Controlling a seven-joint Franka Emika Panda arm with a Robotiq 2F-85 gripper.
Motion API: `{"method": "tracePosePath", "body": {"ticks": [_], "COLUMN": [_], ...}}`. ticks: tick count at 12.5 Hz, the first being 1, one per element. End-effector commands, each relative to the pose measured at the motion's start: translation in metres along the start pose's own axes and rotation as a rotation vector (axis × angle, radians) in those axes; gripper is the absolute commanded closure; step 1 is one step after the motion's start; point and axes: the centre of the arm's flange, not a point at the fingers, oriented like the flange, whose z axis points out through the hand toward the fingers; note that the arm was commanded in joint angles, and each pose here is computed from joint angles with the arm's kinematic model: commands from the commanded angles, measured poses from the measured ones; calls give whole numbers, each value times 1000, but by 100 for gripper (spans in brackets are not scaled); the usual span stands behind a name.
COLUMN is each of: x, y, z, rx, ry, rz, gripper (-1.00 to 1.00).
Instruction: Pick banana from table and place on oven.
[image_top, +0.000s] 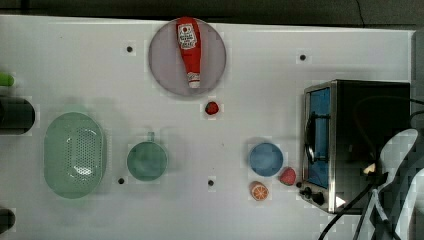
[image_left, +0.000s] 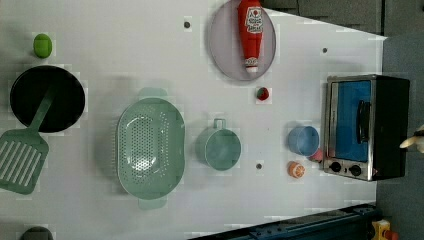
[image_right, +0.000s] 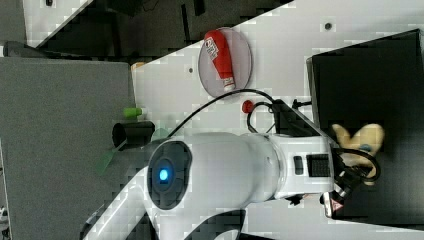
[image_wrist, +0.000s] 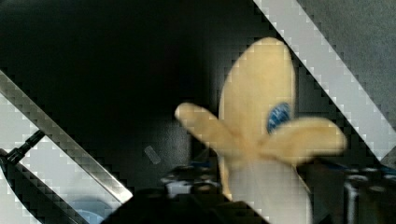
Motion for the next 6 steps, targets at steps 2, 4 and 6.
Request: {"method": "tracePosePath", "body": {"ticks": [2, 4, 6], "x": [1, -2, -17], "y": [-28, -40, -71], "z": [-26, -49, -82], "rx": [39, 58, 98], "ry": [66, 90, 81], "rz": [-105, -128, -124], "gripper": [-100, -100, -100]}}
